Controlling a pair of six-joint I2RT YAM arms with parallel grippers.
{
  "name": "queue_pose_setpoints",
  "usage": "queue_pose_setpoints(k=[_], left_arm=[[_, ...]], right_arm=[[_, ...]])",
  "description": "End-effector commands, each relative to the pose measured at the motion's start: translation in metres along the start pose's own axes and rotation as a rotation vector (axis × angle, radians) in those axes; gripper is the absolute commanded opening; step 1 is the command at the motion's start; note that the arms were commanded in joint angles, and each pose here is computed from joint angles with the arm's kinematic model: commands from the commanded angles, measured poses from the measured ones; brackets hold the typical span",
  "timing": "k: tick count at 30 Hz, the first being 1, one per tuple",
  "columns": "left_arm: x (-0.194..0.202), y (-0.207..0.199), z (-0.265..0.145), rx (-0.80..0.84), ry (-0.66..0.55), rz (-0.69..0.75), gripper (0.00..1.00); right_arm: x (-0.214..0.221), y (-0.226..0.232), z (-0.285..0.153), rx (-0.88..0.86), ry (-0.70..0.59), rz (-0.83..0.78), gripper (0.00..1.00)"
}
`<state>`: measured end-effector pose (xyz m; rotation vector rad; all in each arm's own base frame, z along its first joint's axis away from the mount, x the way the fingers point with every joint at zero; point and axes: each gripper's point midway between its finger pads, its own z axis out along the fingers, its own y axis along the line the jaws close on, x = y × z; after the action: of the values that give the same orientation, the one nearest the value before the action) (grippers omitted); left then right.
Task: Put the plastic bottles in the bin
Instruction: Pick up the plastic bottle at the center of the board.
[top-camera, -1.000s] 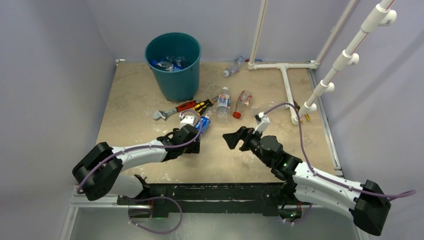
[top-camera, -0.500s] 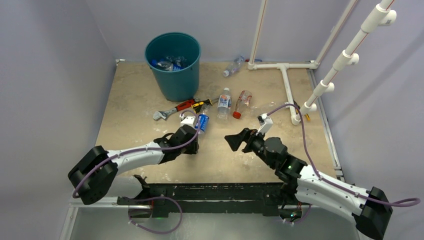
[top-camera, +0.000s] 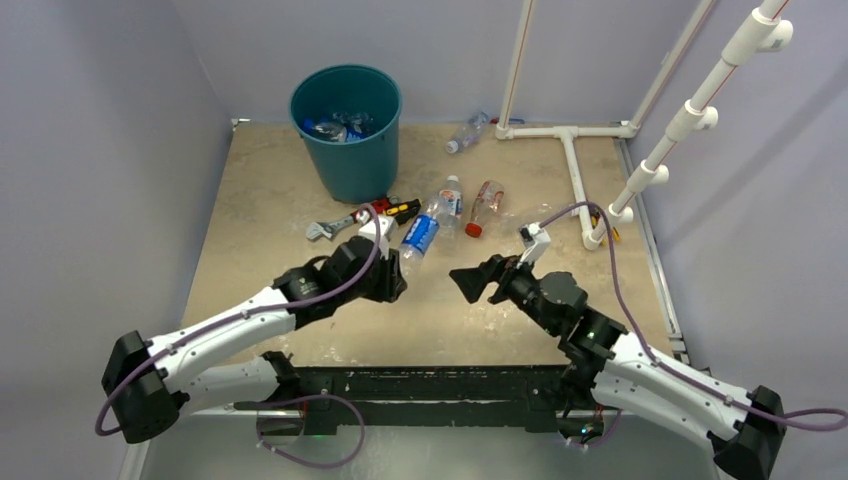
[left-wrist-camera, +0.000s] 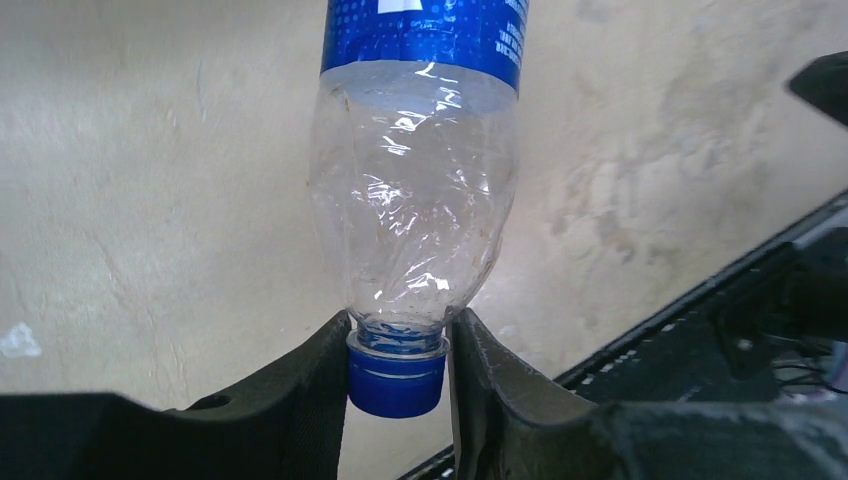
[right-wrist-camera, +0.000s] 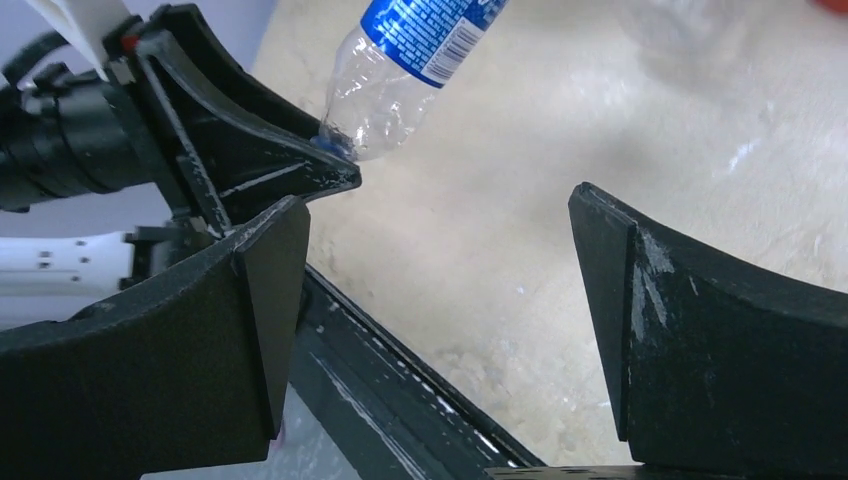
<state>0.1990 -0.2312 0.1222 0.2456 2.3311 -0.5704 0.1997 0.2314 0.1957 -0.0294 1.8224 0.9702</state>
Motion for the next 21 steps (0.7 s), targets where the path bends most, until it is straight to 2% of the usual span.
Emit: queue_pose_setpoints(k=[1,4,7,11,14,17,21], left_arm=[[-0.068,-0.044,-0.059,0.139,-0.11,0.139,0.0],[-0.096,-0.063,-0.09,0.244,-0.216,0.234,0.0],[-0.107,-0.089,-0.116,0.423,-0.336,0.301,0.0],[-0.107,-0.111,-0.133,0.614,-0.475,0.309,0.0],[-0.101,-0.12,-0.134,0.682,-0.476,0.343,0.0],[-0.104,-0.112,-0.122,0.578,-0.387,0.417,0.0],[-0.107,-0.095,-0.121,0.442,-0.279,0.545,0.0]], right_arm=[[-0.07,0.04,-0.021,-0.09,-0.167,-0.044,0.99],[-0.09,0.066,-0.036,-0.187,-0.206,-0.023,0.99],[-0.106,0.091,-0.055,-0.329,-0.266,0.018,0.99],[-0.132,0.118,-0.097,-0.55,-0.443,0.038,0.99],[-0.148,0.134,-0.106,-0.599,-0.481,0.0,0.99],[-0.163,0.154,-0.109,-0.611,-0.464,-0.099,0.99],[-0.202,0.163,-0.13,-0.546,-0.534,-0.221,0.99]])
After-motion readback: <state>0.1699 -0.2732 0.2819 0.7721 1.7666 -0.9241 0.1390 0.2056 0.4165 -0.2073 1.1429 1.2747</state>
